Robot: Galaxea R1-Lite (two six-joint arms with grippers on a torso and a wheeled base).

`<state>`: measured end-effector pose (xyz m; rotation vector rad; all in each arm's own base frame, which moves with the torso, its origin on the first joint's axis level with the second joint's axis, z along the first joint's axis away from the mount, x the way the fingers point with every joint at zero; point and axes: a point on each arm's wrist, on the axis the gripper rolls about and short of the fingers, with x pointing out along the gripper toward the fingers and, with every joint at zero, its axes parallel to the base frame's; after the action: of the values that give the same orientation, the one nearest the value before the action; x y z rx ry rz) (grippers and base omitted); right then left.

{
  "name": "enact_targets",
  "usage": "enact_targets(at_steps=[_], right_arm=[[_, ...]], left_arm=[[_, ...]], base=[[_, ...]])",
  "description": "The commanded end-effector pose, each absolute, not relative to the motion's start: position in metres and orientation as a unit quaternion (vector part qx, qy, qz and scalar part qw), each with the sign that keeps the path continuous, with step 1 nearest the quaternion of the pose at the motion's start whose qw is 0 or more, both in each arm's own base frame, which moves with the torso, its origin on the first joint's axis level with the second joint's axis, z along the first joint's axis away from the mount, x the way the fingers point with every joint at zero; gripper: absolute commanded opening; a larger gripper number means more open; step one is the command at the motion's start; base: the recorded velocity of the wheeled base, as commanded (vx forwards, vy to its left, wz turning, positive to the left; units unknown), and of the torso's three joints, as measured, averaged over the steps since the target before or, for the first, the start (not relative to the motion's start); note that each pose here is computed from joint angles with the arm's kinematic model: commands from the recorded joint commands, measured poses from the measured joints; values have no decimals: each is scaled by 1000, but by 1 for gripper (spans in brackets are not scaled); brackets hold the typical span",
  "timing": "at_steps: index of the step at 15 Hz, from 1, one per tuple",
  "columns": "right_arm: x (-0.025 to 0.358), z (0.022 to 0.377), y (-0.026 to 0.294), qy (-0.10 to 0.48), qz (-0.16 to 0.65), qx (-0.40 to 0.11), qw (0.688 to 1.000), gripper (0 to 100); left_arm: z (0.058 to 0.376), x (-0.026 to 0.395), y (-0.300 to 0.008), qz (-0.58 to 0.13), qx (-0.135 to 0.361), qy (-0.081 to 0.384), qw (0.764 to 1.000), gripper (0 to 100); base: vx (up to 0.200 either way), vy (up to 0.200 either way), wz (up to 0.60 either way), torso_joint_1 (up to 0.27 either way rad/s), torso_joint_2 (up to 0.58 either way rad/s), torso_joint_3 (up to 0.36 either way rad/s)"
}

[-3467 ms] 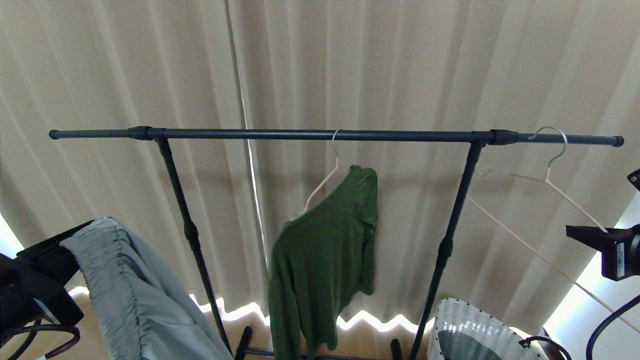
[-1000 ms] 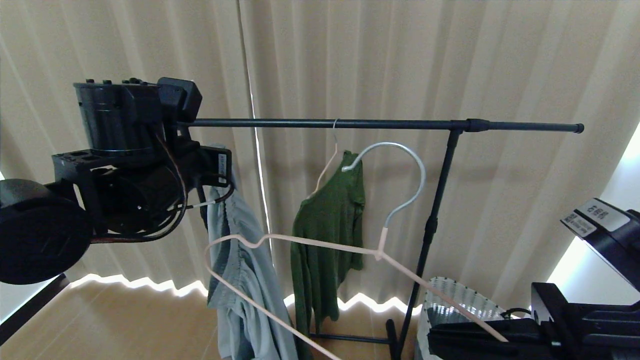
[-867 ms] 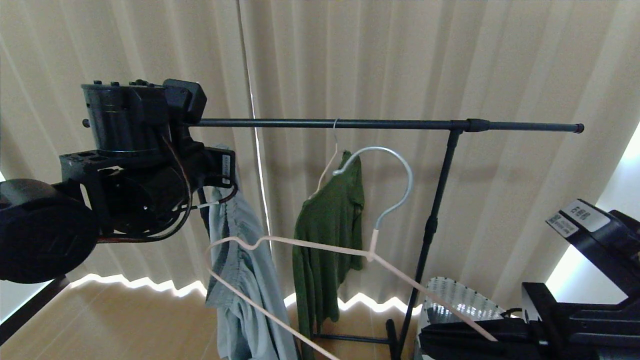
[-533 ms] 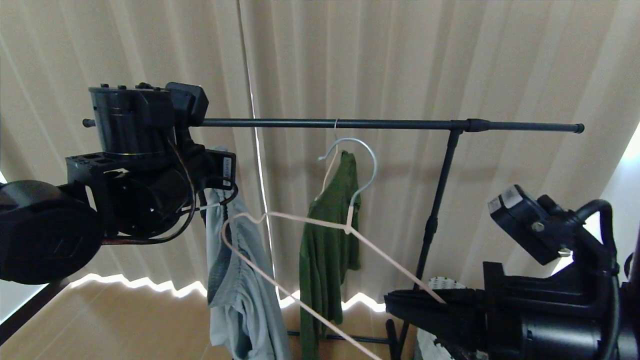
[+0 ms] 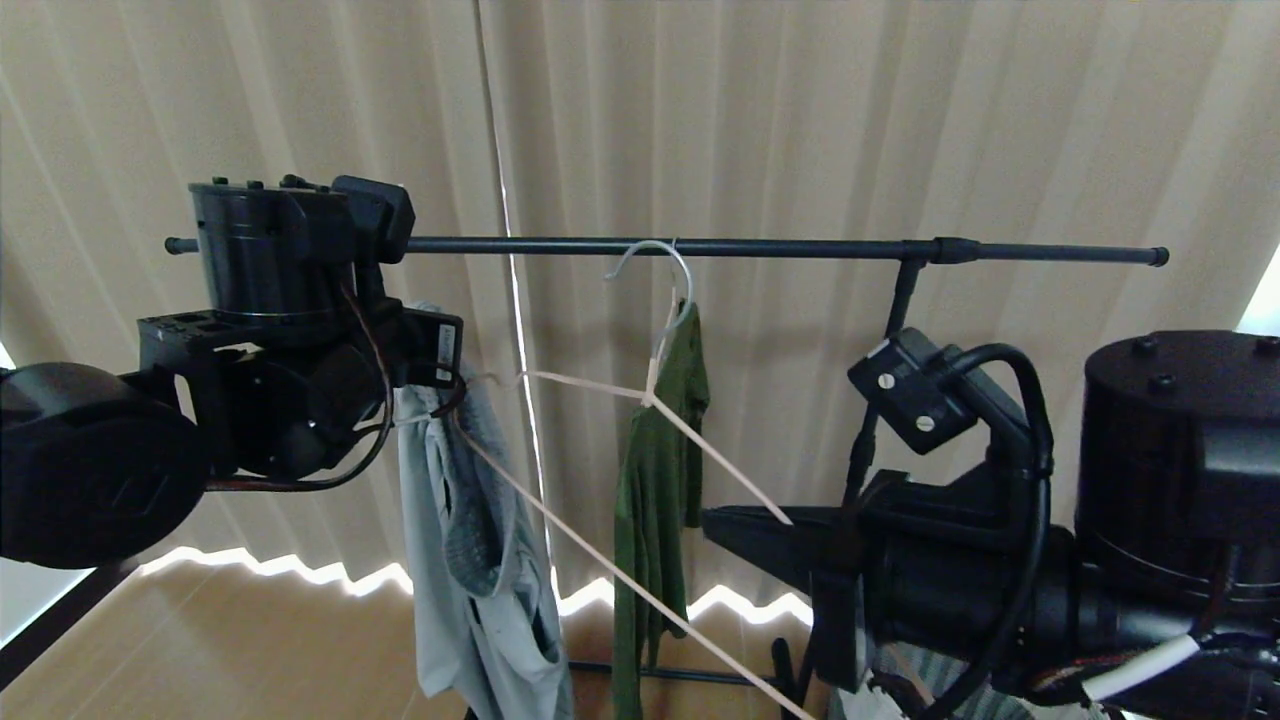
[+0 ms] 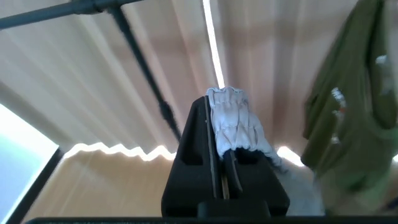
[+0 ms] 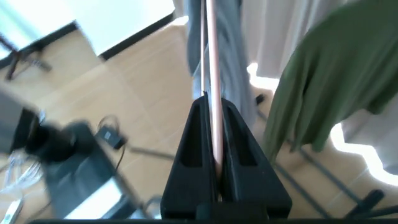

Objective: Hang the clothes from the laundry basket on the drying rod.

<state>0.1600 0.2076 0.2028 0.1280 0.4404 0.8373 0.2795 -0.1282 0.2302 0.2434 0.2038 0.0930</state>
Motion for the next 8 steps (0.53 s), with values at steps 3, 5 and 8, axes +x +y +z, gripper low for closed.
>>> enact_targets(at_steps=[3,5,8], right_arm=[[178,196,231,181,401,75,895,0],[181,193,235,176,404,78,895,0],[176,193,230,176,410,77,892,0]], left_arm=[[230,279,-128,50,123,102,986,0],[231,278,-129,48,121,100,986,0],[234,279,-128,49,122,96,987,0]], base=[[0,0,0,0,0,0],[0,0,0,0,0,0],[0,0,0,0,0,0]])
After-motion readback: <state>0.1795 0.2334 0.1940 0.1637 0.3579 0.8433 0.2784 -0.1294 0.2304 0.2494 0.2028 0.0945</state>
